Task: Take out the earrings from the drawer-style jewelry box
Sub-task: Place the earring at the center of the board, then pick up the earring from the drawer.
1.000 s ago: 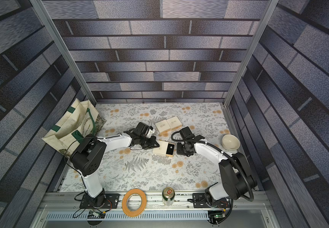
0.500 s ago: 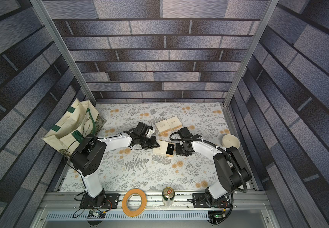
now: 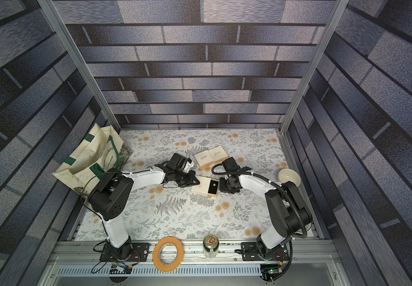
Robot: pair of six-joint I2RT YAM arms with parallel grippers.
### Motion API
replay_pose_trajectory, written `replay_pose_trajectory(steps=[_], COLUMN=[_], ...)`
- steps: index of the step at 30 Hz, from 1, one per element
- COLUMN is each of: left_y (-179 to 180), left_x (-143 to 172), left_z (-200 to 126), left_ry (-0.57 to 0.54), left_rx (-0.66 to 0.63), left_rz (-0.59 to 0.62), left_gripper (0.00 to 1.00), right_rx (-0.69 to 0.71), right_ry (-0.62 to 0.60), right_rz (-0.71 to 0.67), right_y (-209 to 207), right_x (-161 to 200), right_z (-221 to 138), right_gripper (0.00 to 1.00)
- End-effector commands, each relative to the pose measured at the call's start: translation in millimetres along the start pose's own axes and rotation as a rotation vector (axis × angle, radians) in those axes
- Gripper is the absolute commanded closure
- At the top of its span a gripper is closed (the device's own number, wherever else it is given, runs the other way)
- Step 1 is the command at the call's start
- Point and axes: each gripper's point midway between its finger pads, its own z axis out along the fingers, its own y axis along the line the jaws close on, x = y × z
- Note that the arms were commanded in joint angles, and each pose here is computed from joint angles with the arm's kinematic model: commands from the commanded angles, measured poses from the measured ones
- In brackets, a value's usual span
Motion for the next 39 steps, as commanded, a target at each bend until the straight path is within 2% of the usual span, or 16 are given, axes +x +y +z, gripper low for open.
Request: replay_pose_trajectory(steps=[1,7,15,18,29,36,39], left_y=[42,40,42,42,43,44,44], left_x=[17,18,17,16,18,18,18], left_z=[14,10,12,13,14,14,14], left_ry=[0.049,0.049,0.051,0.052,0.057,0.058,0.059], left_rx=[-0.148,-0.157,-0.159,-0.156,-0.158,-0.160,-0.157], left_rz=[-0.062,-0.056,-0.062,-0.063,-0.066,-0.070,-0.068], left_gripper=[1.00,1.00,1.00,1.00,1.00,1.00,1.00], right_rx=[0.021,0.024,-0.170,-0.199,-0.114,-0.026,-0.025], right_ry=[-0.013,-0.045,-0.136,-0.143,-0.082,-0.052,-0.068], right_rz=[-0.011,-0.027,-0.037,-0.049,-0.102,-0.091,-0.086], right_y=[-2,2,40,50,63,54,61], right_x=[-9,-16,-27,-26,-21,-20,-31], right_z=[-6,-20,-50,-52,-26,-12,-14], right_gripper=[0.75,0.63,0.65,0.66,0.70,0.71,0.72])
